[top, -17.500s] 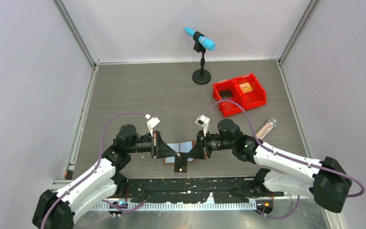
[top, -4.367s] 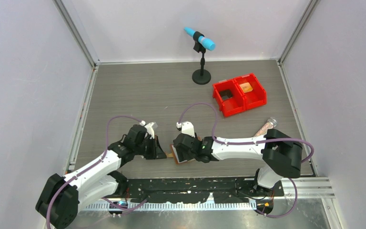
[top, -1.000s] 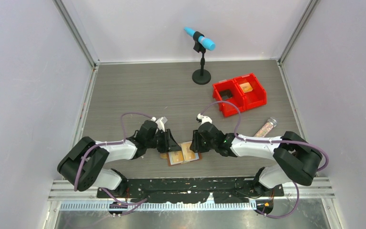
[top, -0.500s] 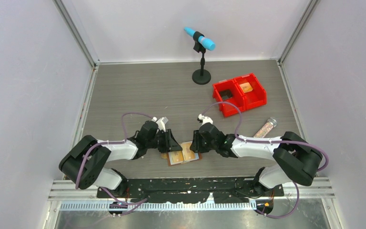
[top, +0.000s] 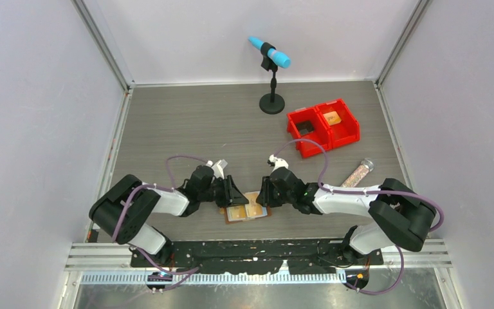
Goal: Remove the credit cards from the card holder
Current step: Remove the credit card from the card holder.
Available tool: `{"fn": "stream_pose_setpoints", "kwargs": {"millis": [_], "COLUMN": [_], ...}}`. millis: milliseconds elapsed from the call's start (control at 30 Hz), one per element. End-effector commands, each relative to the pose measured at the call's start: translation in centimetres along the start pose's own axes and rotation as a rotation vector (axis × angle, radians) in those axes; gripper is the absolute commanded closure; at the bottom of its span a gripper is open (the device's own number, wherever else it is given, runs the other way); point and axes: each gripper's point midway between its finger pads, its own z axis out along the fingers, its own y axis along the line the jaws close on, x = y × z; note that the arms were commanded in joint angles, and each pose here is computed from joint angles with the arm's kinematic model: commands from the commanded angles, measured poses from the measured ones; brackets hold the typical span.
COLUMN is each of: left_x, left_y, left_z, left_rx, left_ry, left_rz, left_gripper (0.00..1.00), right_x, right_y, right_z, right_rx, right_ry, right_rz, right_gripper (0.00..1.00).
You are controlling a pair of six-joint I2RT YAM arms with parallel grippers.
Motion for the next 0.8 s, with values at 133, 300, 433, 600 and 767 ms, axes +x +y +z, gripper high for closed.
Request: {"fn": "stream_pose_setpoints", "kwargs": {"millis": [133,300,433,600,767], "left_x": [0.2,0.1,0.2,0.7,1.3], "left_y": [-0.6,-0.9,-1.0,-0.5,0.2], "left_z": [0.4,0.3,0.2,-0.2,-0.5], "left_rx": [0.069,0.078,0.083,0.065,0.039], "left_ry": [-0.010,-0.017,-0.012,-0.002,0.003], "left_rz": [-0.030,-0.028,-0.026,-0.033,-0.030], "left_gripper": [0.79,0.91,1.00,1.00,1.00], "right_x": [1.3,1.3,1.3,1.4,1.5], "right_y": [-0.8,-0.8,-1.0,-1.5,-1.8], "right_z": [-0.4,-0.4,-0.4,-0.6,-0.6], "right_rx": [0.019,0.024,0.034,0.055,0.061], "right_ry": [0.033,0.034,0.034,0.031,0.030], "right_rz": [-0.004,-0.005,-0.005,-0.007,-0.009], "right_gripper": [0.69,0.69,0.69,0.69,0.70]}}
